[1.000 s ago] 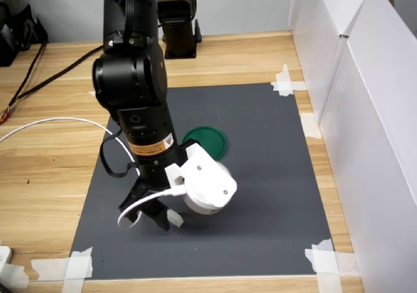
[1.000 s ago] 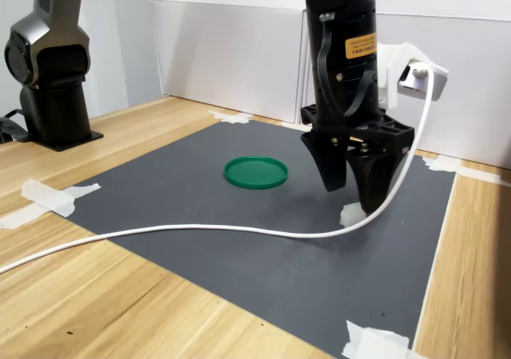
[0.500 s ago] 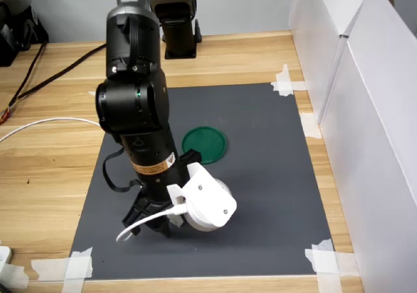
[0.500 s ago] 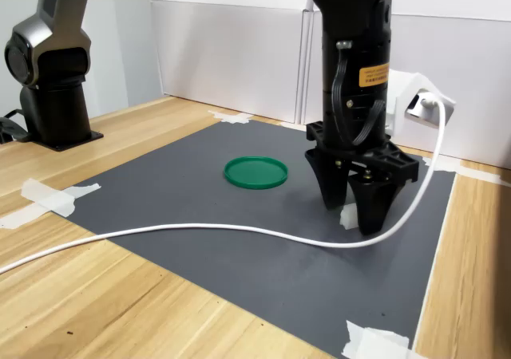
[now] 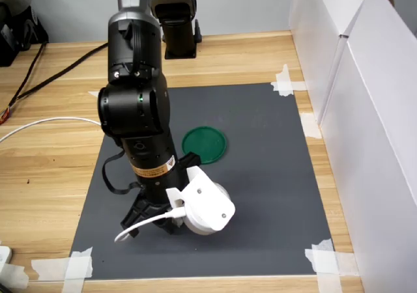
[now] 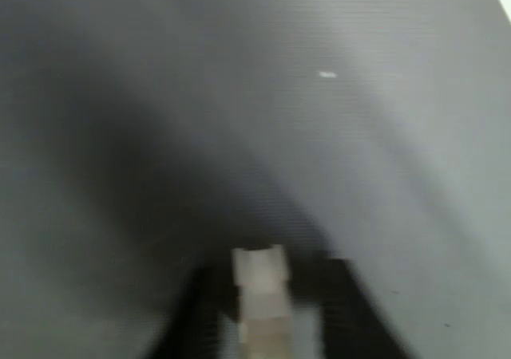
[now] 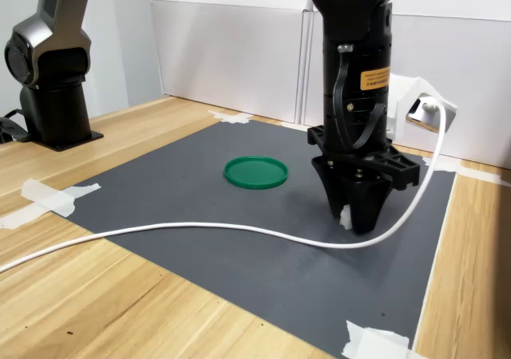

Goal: Grasp a white terminal and put it in the green lid.

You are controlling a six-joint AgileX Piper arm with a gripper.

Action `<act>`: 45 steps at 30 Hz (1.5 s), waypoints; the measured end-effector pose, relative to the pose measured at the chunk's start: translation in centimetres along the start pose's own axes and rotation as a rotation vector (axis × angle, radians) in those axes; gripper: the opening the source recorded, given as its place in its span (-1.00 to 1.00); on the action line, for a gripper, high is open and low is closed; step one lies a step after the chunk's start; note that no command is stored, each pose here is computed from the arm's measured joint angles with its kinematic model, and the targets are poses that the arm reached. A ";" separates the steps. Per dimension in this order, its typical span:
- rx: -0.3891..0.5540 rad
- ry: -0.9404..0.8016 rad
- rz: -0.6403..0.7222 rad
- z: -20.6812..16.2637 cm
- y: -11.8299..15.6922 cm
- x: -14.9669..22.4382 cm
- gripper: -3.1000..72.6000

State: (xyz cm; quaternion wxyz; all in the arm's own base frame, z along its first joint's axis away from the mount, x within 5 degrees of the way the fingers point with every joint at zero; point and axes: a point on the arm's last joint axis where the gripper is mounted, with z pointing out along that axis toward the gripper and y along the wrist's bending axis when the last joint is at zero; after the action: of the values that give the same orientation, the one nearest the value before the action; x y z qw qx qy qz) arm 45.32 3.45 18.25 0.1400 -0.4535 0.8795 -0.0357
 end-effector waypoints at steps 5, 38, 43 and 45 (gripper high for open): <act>0.001 0.003 0.015 0.0 0.0 0.0 -0.69; -0.050 -0.032 -0.130 -8.6 12.5 5.4 -0.69; -0.049 -0.026 -0.149 -7.2 13.4 6.3 -0.69; -0.040 -0.032 -0.153 -7.0 13.4 6.4 -0.69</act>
State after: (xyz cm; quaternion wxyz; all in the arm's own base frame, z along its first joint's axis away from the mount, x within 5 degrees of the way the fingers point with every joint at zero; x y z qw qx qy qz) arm 29.33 5.71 21.05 0.1418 -0.5228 0.8403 -0.0213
